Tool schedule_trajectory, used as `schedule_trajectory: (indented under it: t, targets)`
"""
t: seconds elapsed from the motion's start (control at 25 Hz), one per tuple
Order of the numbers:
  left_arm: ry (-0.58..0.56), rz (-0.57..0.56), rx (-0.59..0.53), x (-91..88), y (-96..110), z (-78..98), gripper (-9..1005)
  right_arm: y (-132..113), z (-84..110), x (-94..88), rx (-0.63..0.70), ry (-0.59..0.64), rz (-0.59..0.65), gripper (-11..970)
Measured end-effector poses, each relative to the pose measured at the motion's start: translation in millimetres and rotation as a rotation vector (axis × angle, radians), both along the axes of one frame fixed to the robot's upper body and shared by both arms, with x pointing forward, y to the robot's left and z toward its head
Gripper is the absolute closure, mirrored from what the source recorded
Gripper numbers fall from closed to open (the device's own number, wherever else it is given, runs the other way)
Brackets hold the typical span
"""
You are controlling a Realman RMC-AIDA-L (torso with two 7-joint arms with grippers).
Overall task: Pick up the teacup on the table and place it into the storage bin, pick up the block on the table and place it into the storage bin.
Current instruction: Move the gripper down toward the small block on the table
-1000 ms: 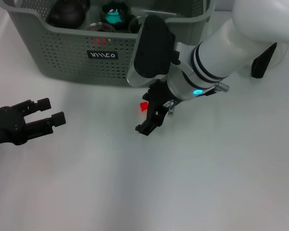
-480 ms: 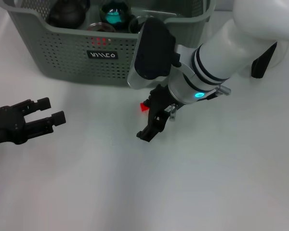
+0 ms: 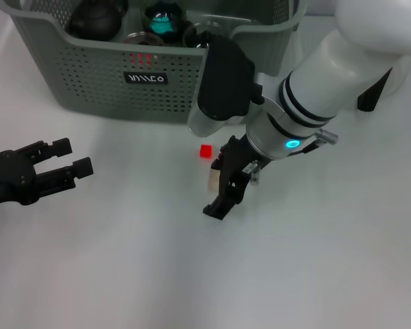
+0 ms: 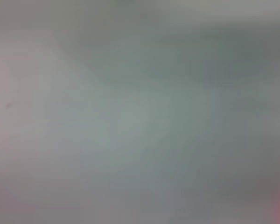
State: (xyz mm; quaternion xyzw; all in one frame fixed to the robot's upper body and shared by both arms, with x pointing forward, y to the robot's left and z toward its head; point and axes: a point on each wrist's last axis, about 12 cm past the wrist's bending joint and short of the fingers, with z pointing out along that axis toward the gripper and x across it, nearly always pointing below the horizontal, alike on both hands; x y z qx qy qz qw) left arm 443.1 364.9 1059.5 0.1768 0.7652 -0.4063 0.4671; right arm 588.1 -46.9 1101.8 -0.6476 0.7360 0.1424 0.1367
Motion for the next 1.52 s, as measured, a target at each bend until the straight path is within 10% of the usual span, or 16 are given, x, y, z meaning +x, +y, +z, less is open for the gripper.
schedule_trajectory:
  t: [0.76, 1.08, 1.52]
  targets:
    - [0.005, 0.003, 0.001, -1.7, 0.8, -0.8, 172, -1.6, 0.4, -2.9, -0.003, 0.018, 0.007, 60]
    - [0.004, 0.001, 0.001, -0.9, 0.5, -0.6, 171, -1.9, -1.4, -2.0, 0.001, 0.007, -0.004, 382]
    - [0.005, 0.004, 0.001, -1.5, 0.9, -0.8, 172, -1.3, -0.4, -1.4, 0.003, 0.000, -0.002, 386]
